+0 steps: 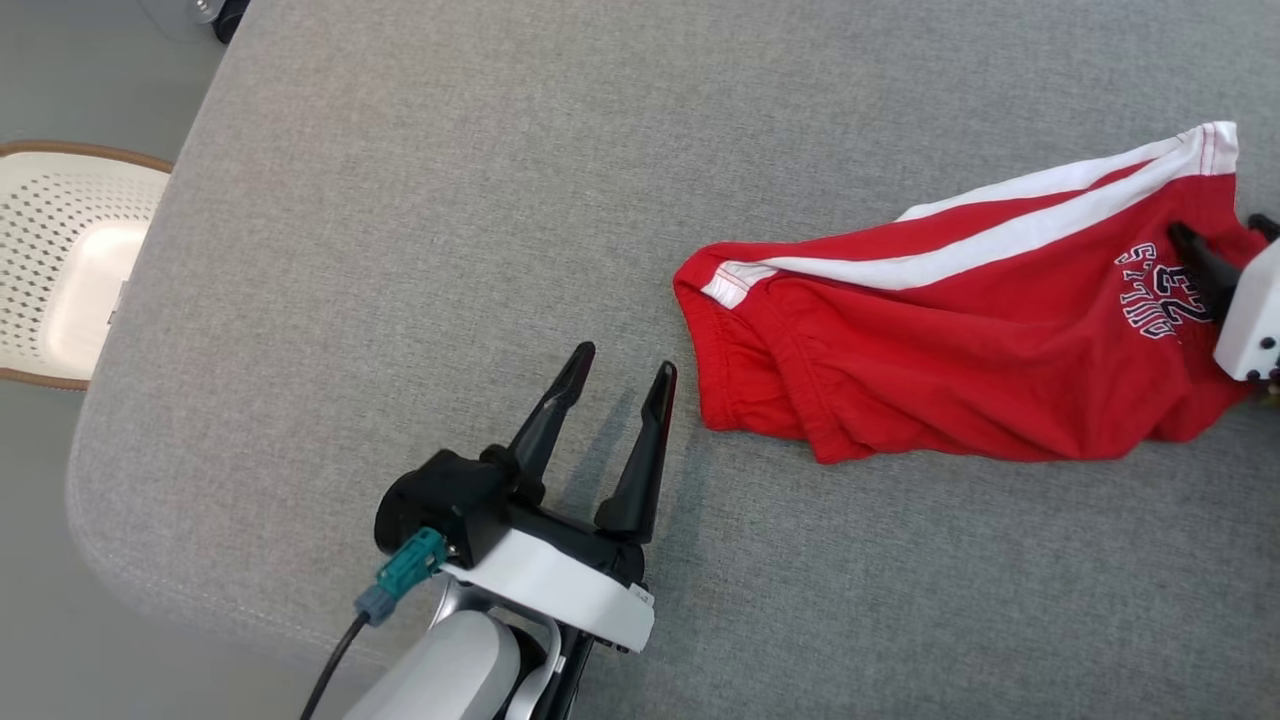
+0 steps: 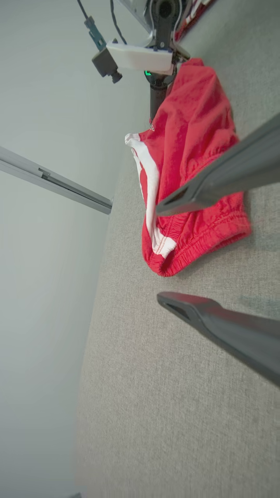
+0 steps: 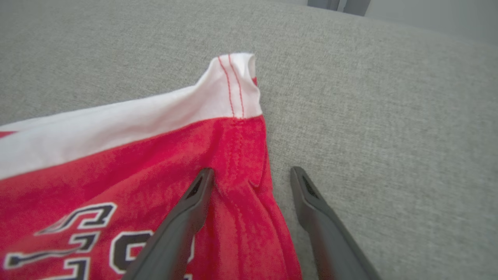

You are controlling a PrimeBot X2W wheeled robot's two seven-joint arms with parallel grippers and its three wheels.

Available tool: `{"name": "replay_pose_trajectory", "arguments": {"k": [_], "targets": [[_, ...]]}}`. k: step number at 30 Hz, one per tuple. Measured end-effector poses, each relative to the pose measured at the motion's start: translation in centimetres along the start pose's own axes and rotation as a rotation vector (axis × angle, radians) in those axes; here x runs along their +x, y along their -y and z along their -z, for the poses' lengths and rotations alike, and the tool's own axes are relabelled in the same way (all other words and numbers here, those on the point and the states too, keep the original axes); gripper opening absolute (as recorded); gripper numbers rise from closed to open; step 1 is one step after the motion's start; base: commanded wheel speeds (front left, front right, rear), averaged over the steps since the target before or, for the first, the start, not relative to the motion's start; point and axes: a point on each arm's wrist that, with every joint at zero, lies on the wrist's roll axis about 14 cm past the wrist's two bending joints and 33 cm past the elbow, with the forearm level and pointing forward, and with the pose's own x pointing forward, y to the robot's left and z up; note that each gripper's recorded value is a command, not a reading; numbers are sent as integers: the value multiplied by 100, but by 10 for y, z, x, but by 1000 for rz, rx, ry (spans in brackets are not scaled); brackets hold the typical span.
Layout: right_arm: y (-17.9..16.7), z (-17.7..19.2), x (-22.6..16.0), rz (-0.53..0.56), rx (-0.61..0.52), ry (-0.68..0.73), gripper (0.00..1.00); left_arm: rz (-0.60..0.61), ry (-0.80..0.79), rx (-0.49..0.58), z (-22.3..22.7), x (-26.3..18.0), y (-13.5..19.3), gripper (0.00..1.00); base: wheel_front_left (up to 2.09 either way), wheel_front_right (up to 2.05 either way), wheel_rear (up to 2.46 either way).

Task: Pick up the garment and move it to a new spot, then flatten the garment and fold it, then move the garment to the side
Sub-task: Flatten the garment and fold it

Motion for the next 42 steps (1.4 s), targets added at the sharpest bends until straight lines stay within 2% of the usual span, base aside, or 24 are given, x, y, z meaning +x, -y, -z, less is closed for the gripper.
{"name": "replay_pose_trajectory", "arguments": {"k": [1, 3, 4, 8, 11, 18, 25, 32, 37, 42], "targets": [[-5, 0, 2, -11, 1, -13, 100, -4, 5, 9, 0, -2, -1, 100, 0, 0, 0], [-17, 0, 6, -41, 0, -27, 8, -9, 14, 24, 0, -4, -3, 100, 0, 0, 0], [-22, -1, 6, -54, -7, -27, 0, -11, 18, 30, 0, -5, -4, 100, 0, 0, 0], [-36, -2, 4, -97, 31, -29, 0, -28, 48, 38, -6, -6, -9, 100, 0, 0, 0], [-30, -3, -4, -88, 85, -16, 0, -33, 60, 44, -7, -9, -13, 100, 0, 0, 0], [2, 6, -33, -6, 198, 26, 0, -34, 75, 49, -8, -12, -17, 100, 0, 0, 0], [10, 18, -63, 33, 304, 100, 0, -5, 80, 44, -6, -15, -11, 100, 0, 0, 0], [38, 23, -114, 135, 389, 210, 0, 34, 75, 44, -2, -31, 1, 100, 0, 0, 0], [72, 5, -162, 228, 433, 342, 0, 71, 87, 37, -4, -43, 12, 100, 0, 0, 0], [45, -22, -161, 143, 458, 410, 0, 71, 103, 14, -9, -52, 17, 100, 0, 0, 0]]}}
